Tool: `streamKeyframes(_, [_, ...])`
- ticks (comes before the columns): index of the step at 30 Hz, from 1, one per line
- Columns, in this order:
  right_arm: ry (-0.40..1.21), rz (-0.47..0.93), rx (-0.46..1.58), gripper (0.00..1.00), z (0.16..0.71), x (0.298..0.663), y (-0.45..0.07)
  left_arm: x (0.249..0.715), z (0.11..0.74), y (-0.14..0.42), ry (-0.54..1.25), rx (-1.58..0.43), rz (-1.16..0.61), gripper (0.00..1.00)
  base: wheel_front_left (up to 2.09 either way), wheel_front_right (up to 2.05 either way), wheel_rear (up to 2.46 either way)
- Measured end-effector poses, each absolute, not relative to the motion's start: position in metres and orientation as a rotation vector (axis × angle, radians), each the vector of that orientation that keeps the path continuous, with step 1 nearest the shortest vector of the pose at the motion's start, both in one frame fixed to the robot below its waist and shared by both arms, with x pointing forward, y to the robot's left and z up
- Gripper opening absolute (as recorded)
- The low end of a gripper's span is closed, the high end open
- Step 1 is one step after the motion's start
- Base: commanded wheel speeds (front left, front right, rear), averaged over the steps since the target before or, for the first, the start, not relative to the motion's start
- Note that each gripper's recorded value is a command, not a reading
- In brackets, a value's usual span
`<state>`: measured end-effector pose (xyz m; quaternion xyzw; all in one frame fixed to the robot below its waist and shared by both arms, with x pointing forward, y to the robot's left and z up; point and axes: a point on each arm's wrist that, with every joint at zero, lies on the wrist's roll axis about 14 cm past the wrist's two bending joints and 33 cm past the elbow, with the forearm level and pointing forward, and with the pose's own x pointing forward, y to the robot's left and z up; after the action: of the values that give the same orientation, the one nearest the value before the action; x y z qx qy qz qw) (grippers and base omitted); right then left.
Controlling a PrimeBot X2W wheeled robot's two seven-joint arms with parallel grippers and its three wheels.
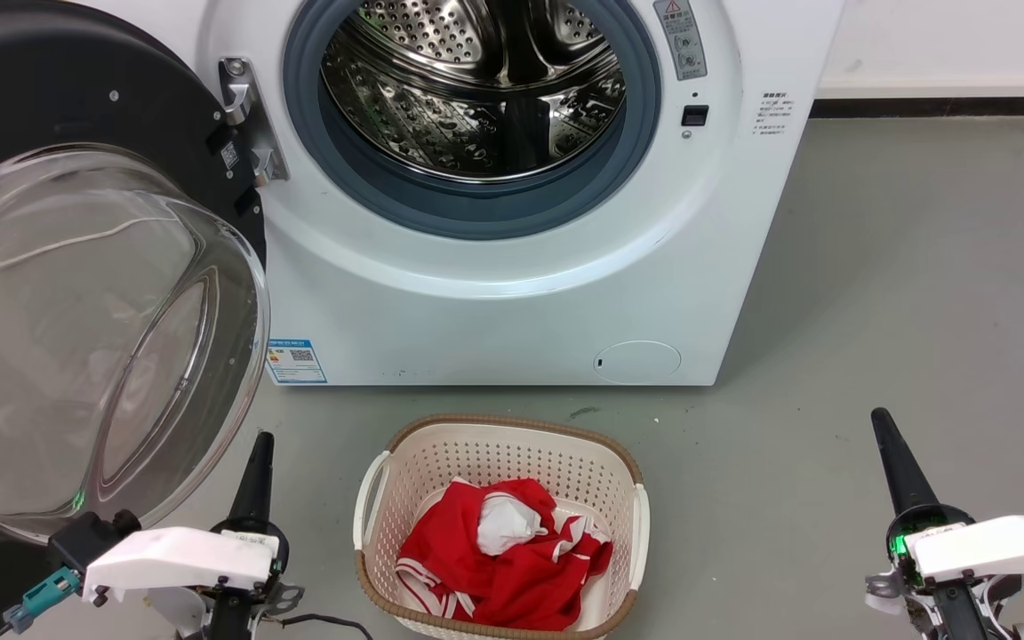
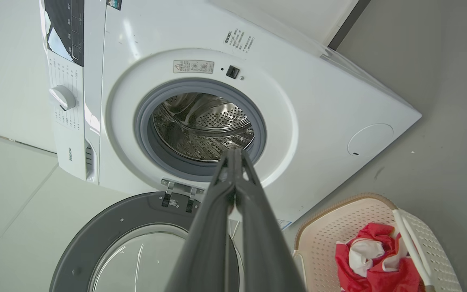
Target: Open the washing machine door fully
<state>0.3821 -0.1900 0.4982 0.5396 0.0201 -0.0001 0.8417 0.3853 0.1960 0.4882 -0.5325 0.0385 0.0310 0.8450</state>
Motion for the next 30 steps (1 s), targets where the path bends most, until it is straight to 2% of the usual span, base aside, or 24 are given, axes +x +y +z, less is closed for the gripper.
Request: streamKeyframes(30, [0.028, -0.009, 1.401, 0.00, 0.5008, 0.3854, -0.1959, 0.3864, 0.4959, 0.1976, 0.048, -1.399, 0.037, 0.00, 0.00, 0.00, 0.00])
